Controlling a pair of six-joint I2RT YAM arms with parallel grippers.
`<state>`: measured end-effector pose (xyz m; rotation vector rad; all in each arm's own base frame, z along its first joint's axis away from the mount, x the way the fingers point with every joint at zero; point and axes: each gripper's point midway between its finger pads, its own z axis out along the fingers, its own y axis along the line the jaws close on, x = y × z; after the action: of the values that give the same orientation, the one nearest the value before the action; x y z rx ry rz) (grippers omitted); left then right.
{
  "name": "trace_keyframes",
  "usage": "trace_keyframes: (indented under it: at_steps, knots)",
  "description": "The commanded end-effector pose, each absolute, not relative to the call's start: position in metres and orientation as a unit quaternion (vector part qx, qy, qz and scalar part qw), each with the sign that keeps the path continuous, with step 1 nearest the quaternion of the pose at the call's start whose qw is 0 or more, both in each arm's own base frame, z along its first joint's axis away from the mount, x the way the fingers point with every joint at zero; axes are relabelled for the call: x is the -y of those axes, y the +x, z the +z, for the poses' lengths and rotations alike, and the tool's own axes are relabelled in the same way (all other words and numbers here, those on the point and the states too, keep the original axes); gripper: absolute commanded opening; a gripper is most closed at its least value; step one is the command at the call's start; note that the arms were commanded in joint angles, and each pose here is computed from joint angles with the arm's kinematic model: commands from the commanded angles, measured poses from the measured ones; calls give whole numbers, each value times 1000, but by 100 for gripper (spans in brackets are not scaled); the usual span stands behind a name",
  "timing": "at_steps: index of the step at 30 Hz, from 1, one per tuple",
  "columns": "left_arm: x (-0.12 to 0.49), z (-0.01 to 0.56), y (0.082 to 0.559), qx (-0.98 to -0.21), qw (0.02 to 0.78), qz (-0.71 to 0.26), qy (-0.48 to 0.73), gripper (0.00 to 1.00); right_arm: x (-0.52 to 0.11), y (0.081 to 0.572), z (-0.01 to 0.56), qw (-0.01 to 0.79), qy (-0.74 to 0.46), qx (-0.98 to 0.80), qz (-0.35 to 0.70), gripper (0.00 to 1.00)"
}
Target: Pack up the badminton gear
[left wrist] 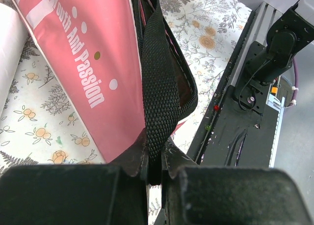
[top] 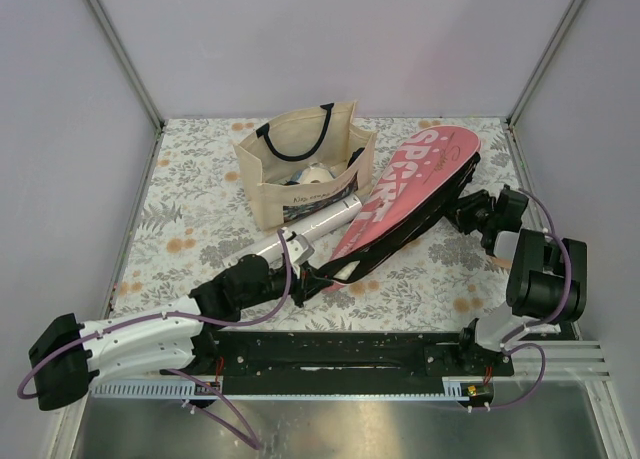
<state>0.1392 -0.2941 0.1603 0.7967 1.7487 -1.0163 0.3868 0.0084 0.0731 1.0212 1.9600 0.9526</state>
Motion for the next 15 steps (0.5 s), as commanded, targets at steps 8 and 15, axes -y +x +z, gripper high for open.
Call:
trace_keyframes:
  at_steps: [8, 15]
  knots:
    - [306, 190, 152, -700, 486, -430, 296, 0, -21, 372, 123, 394, 380, -742, 387, 0]
    - [308, 179, 150, -708, 472, -424, 310, 0, -20, 386, 199, 450, 366, -697, 422, 0]
